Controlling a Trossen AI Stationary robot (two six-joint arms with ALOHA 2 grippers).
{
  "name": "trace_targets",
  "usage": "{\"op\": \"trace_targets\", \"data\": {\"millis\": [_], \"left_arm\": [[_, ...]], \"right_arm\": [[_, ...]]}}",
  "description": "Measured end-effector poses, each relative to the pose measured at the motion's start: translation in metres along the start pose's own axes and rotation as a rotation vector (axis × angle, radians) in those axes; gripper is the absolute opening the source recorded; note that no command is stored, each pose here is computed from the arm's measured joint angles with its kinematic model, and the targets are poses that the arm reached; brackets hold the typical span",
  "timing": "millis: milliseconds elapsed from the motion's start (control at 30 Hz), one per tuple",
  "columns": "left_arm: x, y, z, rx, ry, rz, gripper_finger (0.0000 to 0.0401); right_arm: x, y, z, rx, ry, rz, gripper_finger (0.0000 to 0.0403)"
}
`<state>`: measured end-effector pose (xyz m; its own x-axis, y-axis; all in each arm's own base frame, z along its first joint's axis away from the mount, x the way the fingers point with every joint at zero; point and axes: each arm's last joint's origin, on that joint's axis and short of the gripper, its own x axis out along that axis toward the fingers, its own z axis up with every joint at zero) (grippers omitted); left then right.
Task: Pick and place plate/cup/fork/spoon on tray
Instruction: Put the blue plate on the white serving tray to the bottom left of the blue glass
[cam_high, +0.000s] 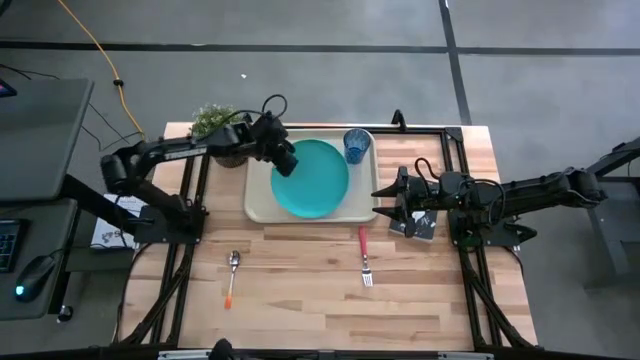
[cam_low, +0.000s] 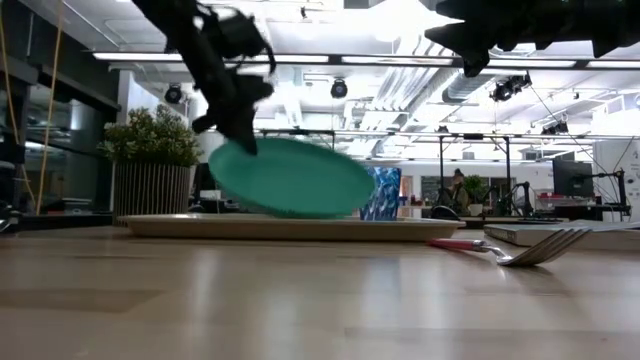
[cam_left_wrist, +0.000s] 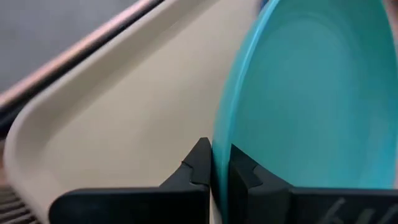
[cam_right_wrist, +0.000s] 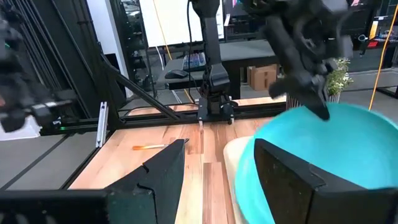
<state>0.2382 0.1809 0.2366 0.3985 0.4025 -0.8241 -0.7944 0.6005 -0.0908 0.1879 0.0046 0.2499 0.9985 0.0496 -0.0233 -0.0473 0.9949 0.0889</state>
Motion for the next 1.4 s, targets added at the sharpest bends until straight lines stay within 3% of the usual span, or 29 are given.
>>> {"op": "trace_targets", "data": {"millis": [300,633,967,1400], "left_arm": [[0.047,0.02,0.0,-0.086,0.083,0.053,0.0],[0.09,0.028,-0.013,-0.098,0.201,0.102,0.0001],[0.098,0.029,-0.016,-0.084,0.202,0.141,0.0029],[0.098,0.031,-0.016,-0.073,0.195,0.207,0.0098]], "right_arm": [[0.0,0.0,0.0,0.004,0.0,0.0,0.0186],[0.0,0.0,0.0,0.008,0.0,0.0,0.0186],[0.0,0.0,0.0,0.008,0.0,0.0,0.0186],[0.0,0.0,0.0,0.008,0.0,0.0,0.0186]]}}
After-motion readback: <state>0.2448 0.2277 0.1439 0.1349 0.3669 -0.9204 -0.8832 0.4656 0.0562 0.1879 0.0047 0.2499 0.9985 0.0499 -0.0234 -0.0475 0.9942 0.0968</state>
